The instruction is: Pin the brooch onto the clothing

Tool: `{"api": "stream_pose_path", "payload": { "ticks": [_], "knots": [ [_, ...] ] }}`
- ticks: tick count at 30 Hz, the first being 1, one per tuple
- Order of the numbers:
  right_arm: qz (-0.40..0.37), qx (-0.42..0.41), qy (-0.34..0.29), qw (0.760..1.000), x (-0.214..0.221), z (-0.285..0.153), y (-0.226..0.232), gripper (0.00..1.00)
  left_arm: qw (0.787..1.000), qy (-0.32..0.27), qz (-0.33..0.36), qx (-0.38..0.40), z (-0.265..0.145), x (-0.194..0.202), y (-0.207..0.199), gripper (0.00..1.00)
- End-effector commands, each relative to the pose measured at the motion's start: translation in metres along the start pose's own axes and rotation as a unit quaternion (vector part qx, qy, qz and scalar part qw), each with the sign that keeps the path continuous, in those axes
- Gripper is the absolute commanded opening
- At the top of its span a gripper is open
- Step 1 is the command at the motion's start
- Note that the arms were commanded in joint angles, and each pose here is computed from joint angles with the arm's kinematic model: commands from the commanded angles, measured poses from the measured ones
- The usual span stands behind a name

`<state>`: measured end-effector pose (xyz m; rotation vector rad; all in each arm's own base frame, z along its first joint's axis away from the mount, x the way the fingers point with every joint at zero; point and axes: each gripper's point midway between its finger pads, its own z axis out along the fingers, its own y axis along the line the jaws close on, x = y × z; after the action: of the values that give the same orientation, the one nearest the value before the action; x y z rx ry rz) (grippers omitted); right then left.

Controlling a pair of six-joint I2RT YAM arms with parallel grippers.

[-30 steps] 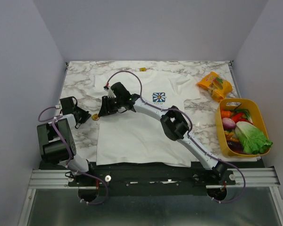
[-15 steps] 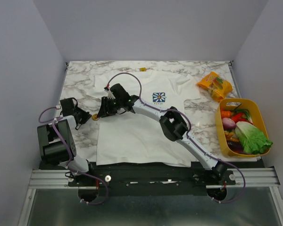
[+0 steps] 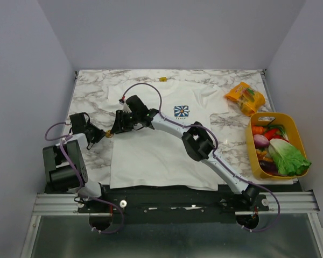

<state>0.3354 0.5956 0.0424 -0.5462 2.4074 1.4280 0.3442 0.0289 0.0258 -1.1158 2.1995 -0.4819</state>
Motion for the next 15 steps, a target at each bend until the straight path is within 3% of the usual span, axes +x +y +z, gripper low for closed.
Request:
{"api": "stream_pose_path", "payload": {
  "ticks": [1,15],
  "knots": [
    [0.009,-0.006,0.015,1.0,0.013,0.01,-0.018,0.49,0.999,0.044,0.011,-0.021,-0.001,0.027,0.016,0.3],
    [-0.071,-0.029,-0.005,0.997,-0.003,-0.001,0.001,0.49,0.999,0.013,0.018,-0.031,-0.014,0.014,0.014,0.36]
  ]
}}
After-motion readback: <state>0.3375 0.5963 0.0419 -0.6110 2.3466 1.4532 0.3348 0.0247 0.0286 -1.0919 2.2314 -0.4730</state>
